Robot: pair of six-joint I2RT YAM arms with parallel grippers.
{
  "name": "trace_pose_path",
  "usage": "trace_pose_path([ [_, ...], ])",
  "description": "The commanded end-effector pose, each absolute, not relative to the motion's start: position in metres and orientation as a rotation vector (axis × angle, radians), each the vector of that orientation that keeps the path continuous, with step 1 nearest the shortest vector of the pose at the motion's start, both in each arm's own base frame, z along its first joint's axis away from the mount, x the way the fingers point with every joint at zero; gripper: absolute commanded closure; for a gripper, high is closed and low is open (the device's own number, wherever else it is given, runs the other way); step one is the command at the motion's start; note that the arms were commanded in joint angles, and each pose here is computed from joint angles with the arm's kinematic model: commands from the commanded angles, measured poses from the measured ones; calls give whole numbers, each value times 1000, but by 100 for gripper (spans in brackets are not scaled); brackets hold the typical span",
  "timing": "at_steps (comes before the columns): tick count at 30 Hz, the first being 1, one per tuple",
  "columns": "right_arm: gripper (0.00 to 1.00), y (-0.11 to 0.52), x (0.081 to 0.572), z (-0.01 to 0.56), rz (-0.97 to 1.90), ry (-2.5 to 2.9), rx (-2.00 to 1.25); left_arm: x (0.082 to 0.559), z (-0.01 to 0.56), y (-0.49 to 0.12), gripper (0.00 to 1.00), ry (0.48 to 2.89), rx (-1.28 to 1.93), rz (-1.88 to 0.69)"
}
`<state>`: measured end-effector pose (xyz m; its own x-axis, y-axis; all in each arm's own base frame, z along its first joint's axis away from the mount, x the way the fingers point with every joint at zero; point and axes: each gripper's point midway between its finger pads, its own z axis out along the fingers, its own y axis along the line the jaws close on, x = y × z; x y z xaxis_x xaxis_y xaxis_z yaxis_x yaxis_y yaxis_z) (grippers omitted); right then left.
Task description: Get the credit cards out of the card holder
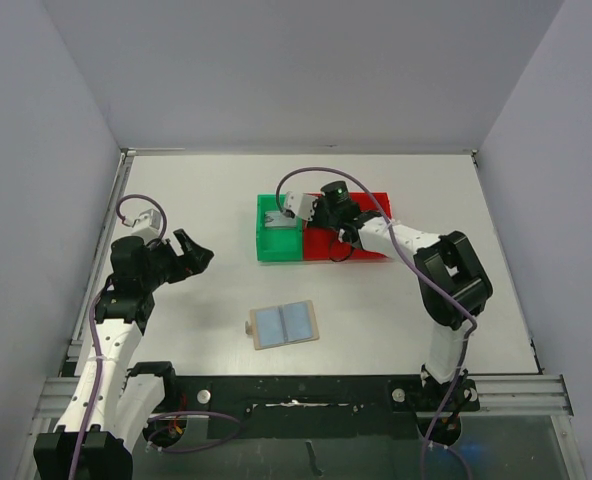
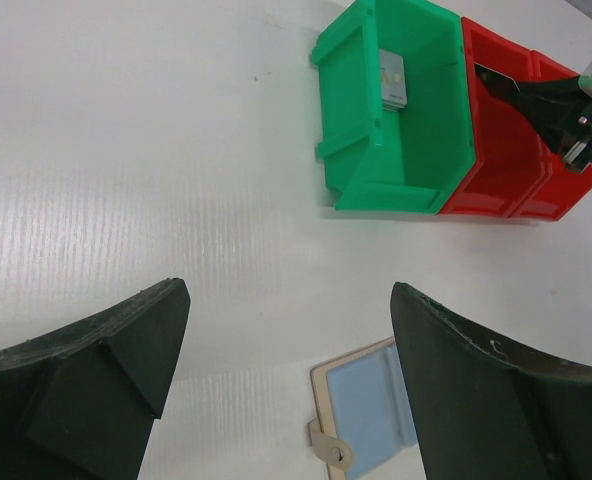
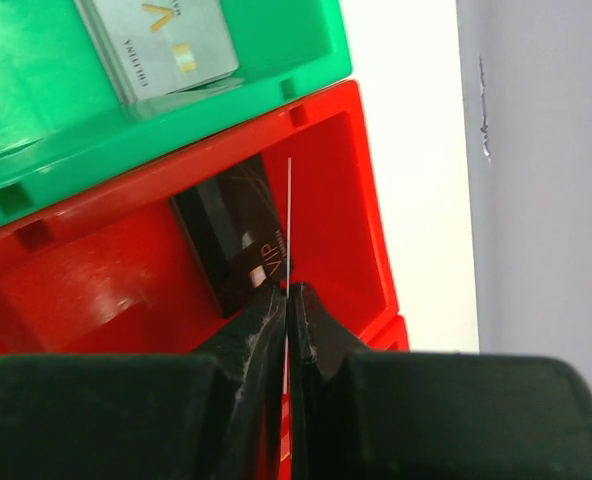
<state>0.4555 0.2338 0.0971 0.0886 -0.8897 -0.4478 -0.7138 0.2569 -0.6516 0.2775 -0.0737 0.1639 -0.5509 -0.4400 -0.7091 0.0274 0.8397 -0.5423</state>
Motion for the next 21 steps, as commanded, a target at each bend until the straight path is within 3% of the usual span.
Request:
trace_pose_path([
  [1, 100, 244, 476, 120, -265, 1578, -1507, 286, 185, -76, 19, 1996, -236, -638],
  [13, 100, 242, 482, 95, -289, 1597, -1600, 286, 185, -76, 19, 1994, -228, -641],
  [21, 94, 239, 482, 82, -306, 1617, -1640, 287, 179, -74, 19, 2014, -245, -623],
])
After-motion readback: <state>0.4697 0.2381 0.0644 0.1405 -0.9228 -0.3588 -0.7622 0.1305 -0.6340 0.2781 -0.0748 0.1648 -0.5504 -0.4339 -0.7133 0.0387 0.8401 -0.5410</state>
